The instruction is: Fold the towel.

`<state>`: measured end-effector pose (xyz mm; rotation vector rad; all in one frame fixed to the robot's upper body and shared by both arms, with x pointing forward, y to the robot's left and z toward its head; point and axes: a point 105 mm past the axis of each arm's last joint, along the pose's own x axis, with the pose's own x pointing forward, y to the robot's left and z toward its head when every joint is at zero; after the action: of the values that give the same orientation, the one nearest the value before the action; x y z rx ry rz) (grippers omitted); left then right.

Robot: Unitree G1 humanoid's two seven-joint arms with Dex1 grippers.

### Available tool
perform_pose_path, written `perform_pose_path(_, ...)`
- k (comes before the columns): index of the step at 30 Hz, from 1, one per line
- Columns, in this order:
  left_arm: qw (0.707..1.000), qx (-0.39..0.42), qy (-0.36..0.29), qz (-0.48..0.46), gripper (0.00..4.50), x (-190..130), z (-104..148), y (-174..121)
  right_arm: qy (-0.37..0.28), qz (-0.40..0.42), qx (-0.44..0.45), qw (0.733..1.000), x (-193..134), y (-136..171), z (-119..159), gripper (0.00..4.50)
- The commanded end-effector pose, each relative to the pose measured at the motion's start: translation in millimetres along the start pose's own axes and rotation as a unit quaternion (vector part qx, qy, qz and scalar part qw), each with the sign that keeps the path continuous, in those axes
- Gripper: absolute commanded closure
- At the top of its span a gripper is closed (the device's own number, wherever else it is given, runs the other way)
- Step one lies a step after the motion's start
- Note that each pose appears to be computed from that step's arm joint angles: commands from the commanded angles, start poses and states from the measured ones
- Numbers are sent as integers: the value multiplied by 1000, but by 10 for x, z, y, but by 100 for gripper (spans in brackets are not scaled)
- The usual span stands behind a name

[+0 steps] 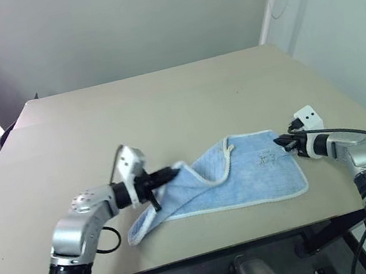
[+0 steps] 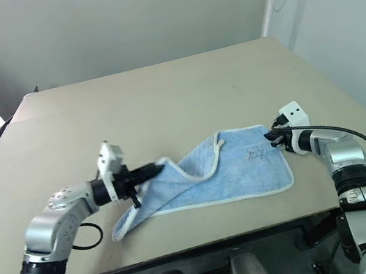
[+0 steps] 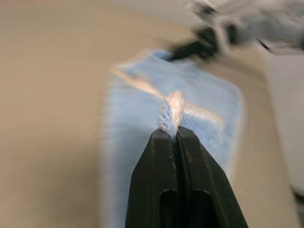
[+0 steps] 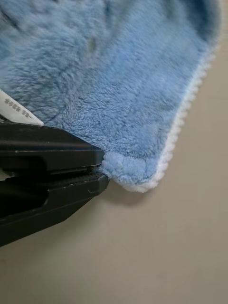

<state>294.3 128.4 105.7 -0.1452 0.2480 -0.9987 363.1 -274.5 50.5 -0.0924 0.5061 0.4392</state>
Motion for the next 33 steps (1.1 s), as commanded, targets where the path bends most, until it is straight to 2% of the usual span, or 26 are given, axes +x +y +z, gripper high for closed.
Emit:
perform_pose_path(1,996,-17,-44,81,448,-189,180,386,-80,-9,-19,997,4,-48,386,450)
perform_pose_path(5,981,-43,-89,164,448,-254,314,817,-130,-13,-49,990,44,-7,526,450)
perform_pose_path(10,969,-51,-128,206,448,-233,507,1149,-198,-27,-59,978,30,-17,738,450)
perform_pose_path(15,957,-43,-151,245,448,-207,753,1447,-256,-74,-59,962,31,-108,1038,450)
perform_pose_path(18,950,-53,-175,252,448,-164,936,1552,-303,-128,-65,942,-10,-186,1289,450)
perform_pose_path(21,940,-34,-203,274,448,-165,1126,1620,-342,-161,-55,924,-75,-245,1490,450)
perform_pose_path(24,923,-5,-269,276,448,-241,1474,1608,-400,-189,-60,895,-250,-293,1735,450)
perform_pose_path(26,925,21,-276,261,448,-268,1588,1567,-436,-189,-60,878,-371,-302,1839,450)
perform_pose_path(27,928,41,-269,254,448,-275,1606,1543,-447,-182,-61,873,-409,-297,1857,450)
perform_pose_path(31,931,142,-285,179,448,-474,1545,1318,-445,-121,-99,882,-438,-186,1631,450)
perform_pose_path(33,945,154,-252,141,448,-590,1269,1211,-446,-92,-104,884,-486,-127,1436,450)
